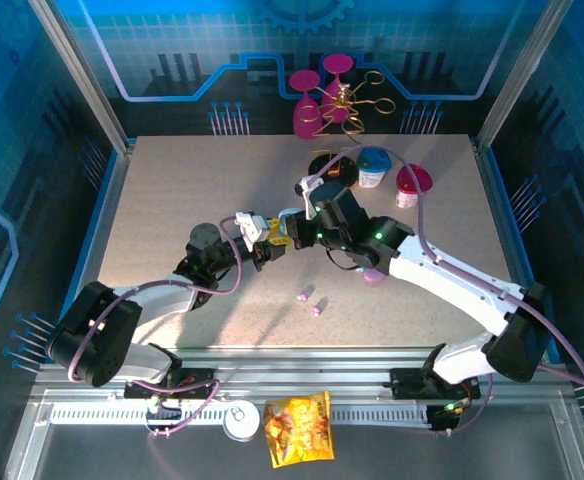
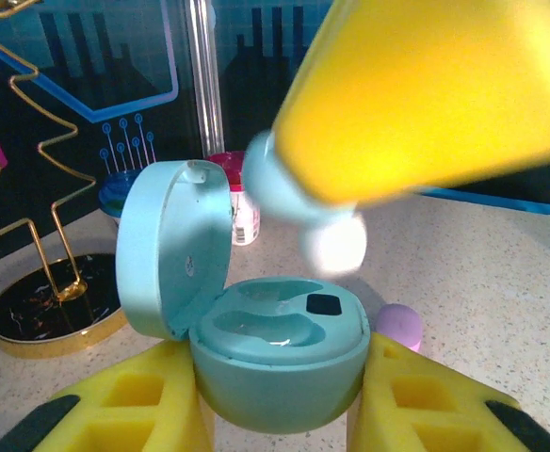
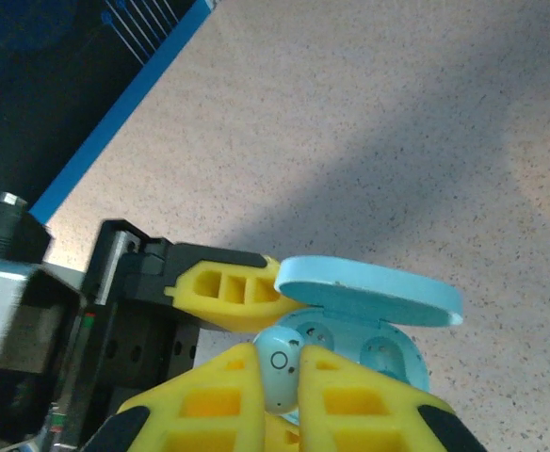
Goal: Insert the wireless bluetooth earbuds into the charging case
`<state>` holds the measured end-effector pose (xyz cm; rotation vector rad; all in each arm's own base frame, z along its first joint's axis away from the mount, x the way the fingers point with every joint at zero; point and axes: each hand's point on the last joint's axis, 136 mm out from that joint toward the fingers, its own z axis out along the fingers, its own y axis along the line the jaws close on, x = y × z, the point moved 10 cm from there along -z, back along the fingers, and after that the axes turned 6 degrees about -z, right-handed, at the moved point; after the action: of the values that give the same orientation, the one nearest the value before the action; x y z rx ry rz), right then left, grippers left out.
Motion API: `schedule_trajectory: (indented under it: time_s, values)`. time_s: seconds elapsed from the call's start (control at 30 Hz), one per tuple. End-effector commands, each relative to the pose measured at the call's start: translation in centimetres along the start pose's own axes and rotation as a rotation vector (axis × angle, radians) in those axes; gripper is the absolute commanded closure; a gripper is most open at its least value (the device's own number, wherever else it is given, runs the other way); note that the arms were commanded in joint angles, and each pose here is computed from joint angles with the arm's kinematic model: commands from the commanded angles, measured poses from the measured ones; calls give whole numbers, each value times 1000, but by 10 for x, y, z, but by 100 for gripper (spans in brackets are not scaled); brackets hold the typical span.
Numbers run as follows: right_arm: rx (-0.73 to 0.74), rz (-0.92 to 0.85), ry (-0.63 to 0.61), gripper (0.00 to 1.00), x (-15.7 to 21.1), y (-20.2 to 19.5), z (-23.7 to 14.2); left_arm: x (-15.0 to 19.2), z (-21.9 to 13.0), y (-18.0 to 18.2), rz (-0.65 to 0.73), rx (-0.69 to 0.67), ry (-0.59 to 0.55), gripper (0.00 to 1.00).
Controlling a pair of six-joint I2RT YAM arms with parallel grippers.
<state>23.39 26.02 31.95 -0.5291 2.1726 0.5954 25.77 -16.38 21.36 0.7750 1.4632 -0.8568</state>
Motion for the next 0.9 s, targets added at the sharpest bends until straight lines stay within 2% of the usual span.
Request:
schedule_trajectory:
  time_s: [0.0,0.27,0.6,0.87]
  values:
    - [-39,-18,-9,90,-5,9,3,-18,1,0,57,1,-71,84]
    - [-34,-10,27,90,5,7,13,-22,0,-1,65,0,-84,84]
    - [66,-39,66,90,15,-2,20,-27,-1,-3,70,3,-97,84]
    - [24,-39,59,90,13,1,18,-27,0,-3,73,3,-95,84]
